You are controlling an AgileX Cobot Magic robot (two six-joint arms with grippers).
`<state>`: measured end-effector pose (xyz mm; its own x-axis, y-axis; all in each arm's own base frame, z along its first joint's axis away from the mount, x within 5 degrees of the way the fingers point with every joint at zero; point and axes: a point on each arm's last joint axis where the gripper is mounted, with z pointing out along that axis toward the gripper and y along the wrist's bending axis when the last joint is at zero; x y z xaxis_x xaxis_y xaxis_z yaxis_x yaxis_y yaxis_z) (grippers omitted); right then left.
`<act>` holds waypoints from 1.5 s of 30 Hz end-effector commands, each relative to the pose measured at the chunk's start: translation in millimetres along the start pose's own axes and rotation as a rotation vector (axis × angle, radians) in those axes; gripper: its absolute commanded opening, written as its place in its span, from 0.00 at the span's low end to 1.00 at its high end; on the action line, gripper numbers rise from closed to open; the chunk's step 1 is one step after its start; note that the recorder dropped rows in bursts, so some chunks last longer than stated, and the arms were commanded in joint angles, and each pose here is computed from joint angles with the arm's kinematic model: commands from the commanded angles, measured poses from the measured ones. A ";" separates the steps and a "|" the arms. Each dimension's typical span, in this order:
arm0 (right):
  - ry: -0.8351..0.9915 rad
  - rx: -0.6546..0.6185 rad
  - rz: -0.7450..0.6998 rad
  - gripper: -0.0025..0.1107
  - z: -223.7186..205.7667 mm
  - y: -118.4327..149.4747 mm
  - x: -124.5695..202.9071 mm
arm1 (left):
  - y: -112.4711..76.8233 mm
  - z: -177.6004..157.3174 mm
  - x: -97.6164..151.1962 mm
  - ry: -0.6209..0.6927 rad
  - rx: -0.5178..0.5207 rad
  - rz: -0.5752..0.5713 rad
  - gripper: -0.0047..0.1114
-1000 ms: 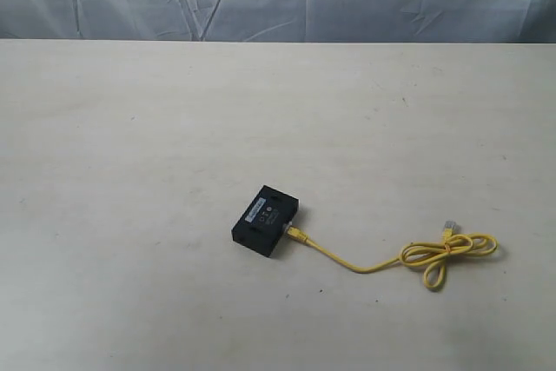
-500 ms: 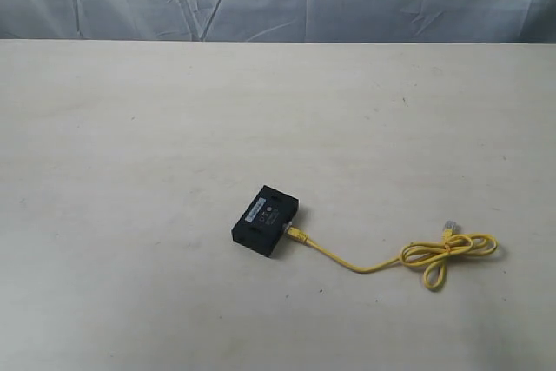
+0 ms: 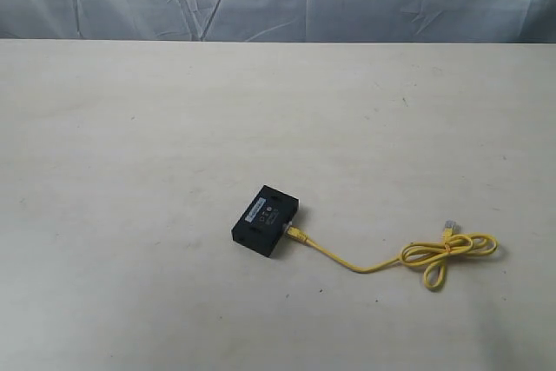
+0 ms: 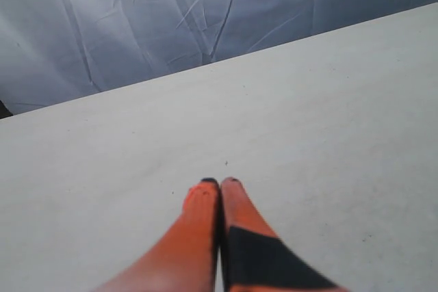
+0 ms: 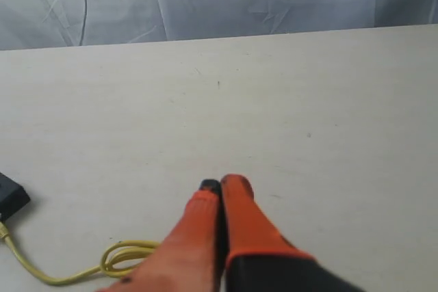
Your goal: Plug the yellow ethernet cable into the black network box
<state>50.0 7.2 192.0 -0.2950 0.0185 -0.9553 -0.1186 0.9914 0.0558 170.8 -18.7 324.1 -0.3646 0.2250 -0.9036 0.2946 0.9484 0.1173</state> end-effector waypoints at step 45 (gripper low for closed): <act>-0.019 -0.017 0.025 0.02 5.7 0.6 10.2 | -48.3 -70.4 132.0 -0.272 -0.092 0.084 0.04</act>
<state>52.3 8.6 180.7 -0.2956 0.0505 -0.9540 -0.1202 0.9887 0.0896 48.9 -20.8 237.5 -0.1222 0.2519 -0.9600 0.2573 0.9422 0.2145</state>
